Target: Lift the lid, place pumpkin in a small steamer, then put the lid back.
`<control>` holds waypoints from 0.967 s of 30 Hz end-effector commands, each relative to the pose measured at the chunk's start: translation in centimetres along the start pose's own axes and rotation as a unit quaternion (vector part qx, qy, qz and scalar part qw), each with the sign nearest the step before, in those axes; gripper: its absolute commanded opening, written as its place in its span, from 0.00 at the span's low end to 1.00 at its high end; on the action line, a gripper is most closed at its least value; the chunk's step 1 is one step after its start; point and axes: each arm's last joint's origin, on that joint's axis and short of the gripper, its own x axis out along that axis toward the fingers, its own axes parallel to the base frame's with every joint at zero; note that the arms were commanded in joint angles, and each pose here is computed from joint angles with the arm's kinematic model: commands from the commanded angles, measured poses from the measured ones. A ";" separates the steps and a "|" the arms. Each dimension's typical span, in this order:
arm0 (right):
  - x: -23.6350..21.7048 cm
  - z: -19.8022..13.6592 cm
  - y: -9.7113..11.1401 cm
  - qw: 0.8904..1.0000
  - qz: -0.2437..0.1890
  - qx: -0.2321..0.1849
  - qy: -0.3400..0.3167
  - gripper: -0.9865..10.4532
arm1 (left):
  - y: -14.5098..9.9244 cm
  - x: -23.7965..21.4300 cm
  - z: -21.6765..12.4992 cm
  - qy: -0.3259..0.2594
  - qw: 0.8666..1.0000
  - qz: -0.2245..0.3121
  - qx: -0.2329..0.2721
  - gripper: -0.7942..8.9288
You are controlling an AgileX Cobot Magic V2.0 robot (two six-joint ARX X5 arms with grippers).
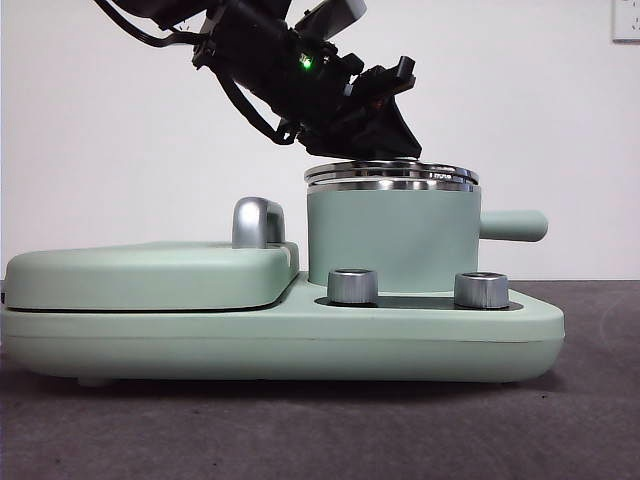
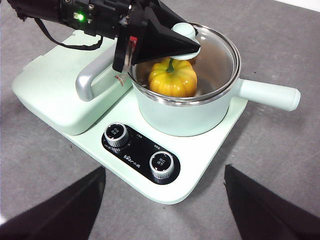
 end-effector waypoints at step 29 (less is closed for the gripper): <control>0.0 0.3 0.1 1.000 0.003 -0.011 -0.005 0.41 | -0.4 1.4 -1.2 0.014 0.999 -0.031 -0.011 0.09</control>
